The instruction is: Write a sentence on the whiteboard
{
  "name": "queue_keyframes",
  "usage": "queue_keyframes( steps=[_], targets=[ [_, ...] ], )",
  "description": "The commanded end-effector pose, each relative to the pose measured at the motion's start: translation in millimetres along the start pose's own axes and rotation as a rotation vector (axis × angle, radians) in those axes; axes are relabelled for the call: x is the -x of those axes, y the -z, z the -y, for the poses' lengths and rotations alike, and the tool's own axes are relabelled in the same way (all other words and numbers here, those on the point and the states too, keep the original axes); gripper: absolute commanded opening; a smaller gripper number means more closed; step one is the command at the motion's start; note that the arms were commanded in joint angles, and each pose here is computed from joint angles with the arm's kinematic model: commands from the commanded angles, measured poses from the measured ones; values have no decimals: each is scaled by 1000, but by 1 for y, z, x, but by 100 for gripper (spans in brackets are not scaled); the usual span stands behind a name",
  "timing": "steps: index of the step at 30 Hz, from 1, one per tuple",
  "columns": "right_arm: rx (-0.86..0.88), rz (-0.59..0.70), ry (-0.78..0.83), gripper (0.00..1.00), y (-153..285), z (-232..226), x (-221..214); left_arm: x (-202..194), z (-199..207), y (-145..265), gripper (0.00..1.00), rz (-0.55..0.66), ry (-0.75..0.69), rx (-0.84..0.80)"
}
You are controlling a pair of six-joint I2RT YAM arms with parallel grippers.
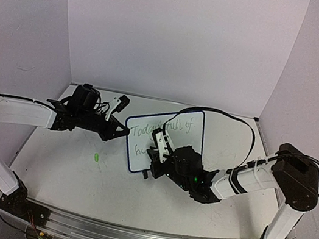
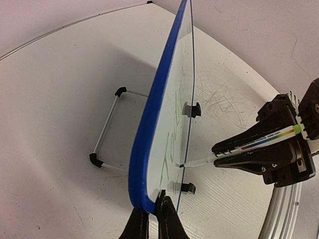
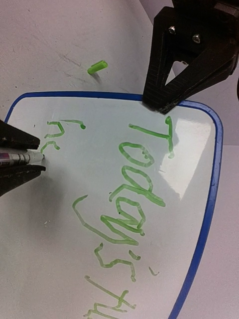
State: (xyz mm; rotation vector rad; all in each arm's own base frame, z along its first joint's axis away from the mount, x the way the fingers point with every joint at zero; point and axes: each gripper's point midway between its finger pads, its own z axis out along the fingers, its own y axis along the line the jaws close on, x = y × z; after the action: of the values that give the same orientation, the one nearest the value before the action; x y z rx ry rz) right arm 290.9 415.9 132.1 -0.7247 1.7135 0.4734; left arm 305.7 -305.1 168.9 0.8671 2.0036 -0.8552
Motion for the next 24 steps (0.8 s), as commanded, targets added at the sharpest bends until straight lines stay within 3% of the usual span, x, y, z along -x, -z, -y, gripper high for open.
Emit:
queue_keyframes(
  steps=[1,24],
  targets=[
    [-38,120,-49,0,3,11,42,-4,-20,5,0,-36,-89,111],
    [30,71,-34,0,-8,-7,28,-2,-20,6,0,-30,-91,112]
  ],
)
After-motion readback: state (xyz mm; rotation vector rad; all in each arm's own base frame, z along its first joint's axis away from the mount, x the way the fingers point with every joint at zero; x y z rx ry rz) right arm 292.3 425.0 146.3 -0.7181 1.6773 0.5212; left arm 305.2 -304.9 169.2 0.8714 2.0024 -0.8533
